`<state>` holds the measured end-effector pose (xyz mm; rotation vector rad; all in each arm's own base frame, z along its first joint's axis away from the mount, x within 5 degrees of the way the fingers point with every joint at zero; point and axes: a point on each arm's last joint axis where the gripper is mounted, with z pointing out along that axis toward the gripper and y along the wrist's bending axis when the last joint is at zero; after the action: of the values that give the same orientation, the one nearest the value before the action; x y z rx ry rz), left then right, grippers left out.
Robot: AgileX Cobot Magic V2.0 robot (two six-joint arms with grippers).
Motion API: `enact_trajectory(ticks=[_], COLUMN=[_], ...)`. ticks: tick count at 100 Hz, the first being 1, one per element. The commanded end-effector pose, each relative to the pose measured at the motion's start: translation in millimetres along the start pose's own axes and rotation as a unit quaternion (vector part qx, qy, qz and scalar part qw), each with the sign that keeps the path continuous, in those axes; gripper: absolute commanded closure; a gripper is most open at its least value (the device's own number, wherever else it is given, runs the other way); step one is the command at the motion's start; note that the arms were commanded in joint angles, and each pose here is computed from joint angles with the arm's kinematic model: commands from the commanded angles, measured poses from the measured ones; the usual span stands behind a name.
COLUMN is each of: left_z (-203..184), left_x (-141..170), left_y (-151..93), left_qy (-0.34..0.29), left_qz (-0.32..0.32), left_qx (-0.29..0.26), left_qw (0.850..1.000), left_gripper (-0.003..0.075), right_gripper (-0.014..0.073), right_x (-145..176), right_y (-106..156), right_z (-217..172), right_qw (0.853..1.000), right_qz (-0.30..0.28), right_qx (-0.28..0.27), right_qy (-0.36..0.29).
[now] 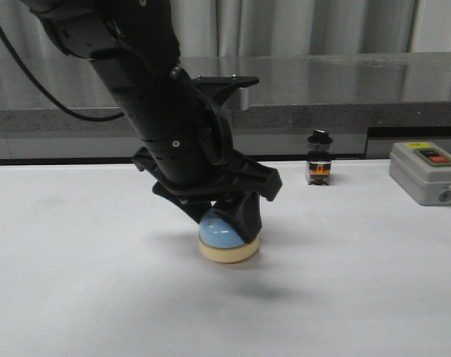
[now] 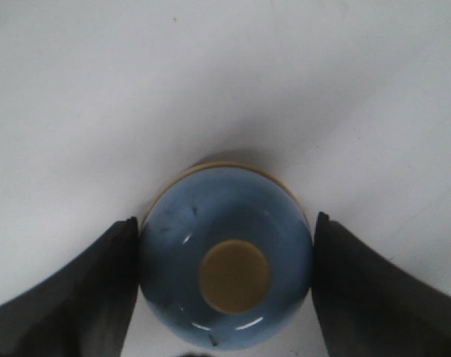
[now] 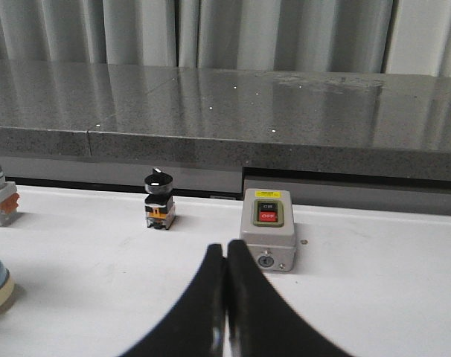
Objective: Place and press bell with both arms
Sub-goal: 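Lower the bell onto the table and open the left gripper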
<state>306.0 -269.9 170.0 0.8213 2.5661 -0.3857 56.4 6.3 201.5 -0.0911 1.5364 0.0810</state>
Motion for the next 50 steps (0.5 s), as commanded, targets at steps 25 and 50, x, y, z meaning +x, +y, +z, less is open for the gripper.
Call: enact_trajectory(ticks=[25, 50], left_z=[-22.2, -22.1], left_x=[-19.7, -18.6], left_y=[-9.2, -9.3], left_qy=[-0.06, -0.054], left_qz=[0.0, 0.001], left_qx=[0.011, 0.011], left_qw=[0.998, 0.998], left_gripper=[0.0348, 0.0141], right_gripper=[0.0655, 0.0655], right_x=[-13.3, -13.3], right_y=[-0.9, -0.9], right_z=[-2.4, -2.4], right_qw=[0.998, 0.998], right_qz=[-0.001, -0.001], right_qx=[0.006, 0.006], right_qy=[-0.057, -0.057])
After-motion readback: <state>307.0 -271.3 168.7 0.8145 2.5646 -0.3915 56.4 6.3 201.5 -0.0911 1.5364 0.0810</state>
